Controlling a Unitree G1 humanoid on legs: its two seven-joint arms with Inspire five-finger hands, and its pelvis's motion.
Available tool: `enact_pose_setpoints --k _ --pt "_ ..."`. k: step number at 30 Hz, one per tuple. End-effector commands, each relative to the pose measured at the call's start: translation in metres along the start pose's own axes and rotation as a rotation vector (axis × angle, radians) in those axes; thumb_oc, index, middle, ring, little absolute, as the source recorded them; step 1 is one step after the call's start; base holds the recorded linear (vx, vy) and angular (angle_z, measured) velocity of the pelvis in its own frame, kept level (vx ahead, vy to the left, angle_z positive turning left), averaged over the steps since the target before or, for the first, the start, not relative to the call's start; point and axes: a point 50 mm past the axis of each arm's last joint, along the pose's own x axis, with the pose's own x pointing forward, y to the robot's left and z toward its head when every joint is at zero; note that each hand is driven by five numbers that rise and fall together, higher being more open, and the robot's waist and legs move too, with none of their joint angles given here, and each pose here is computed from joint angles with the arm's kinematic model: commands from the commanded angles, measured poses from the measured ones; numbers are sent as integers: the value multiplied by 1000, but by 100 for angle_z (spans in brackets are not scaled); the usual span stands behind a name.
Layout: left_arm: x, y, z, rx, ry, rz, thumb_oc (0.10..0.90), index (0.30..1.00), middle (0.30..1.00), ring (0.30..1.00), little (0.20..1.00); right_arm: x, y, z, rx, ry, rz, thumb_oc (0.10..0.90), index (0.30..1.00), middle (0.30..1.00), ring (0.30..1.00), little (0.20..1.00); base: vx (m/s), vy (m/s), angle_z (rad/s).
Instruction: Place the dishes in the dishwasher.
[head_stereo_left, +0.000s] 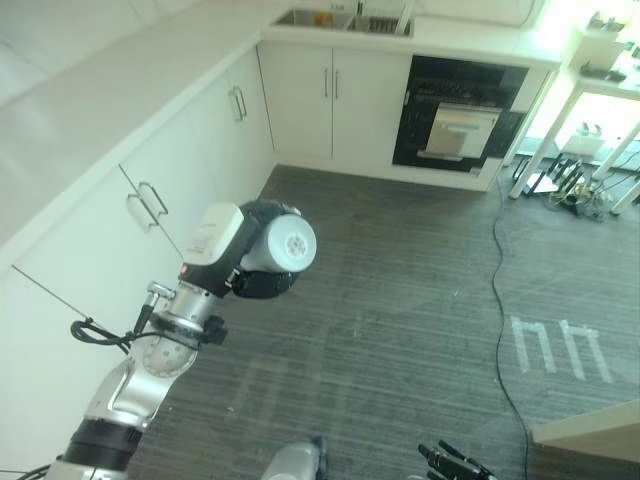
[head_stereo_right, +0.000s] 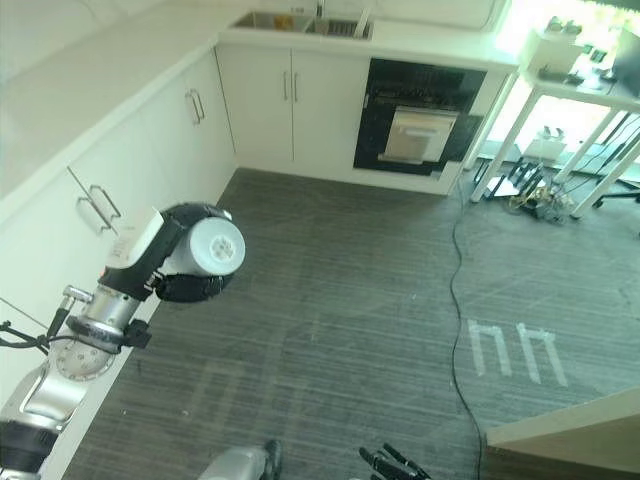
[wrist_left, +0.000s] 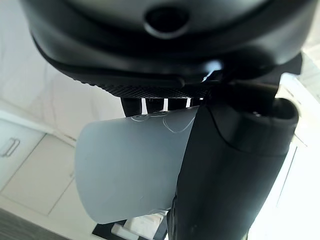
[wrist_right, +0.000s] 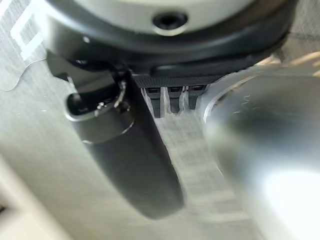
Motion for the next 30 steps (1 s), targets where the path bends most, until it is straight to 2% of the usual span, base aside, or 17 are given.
enact_pose_setpoints --k 1,8,14,19,22,30 --pt "24 41 36 45 -242 216 400 300 300 300 300 -1 2 -4 -134 51 71 800 900 900 900 900 288 -62 -45" --pt "32 50 35 64 -215 209 400 300 300 300 300 -1 0 -2 -142 45 47 800 900 900 900 900 405 -150 -28" --pt "17 46 25 51 -165 207 400 300 300 300 300 -4 -9 -5 -127 64 -2 800 900 900 900 900 545 -231 -4" --pt "7 47 24 49 -129 230 400 300 300 300 300 -4 -10 14 -225 30 27 800 900 900 900 900 502 -305 -14" --pt "9 51 25 37 -133 223 400 300 300 300 300 -4 -13 22 -217 -3 23 800 900 900 900 900 275 -205 -21" --pt "7 56 18 43 -95 225 400 300 300 300 300 1 -2 32 -228 -57 62 800 900 900 900 900 448 175 -49"
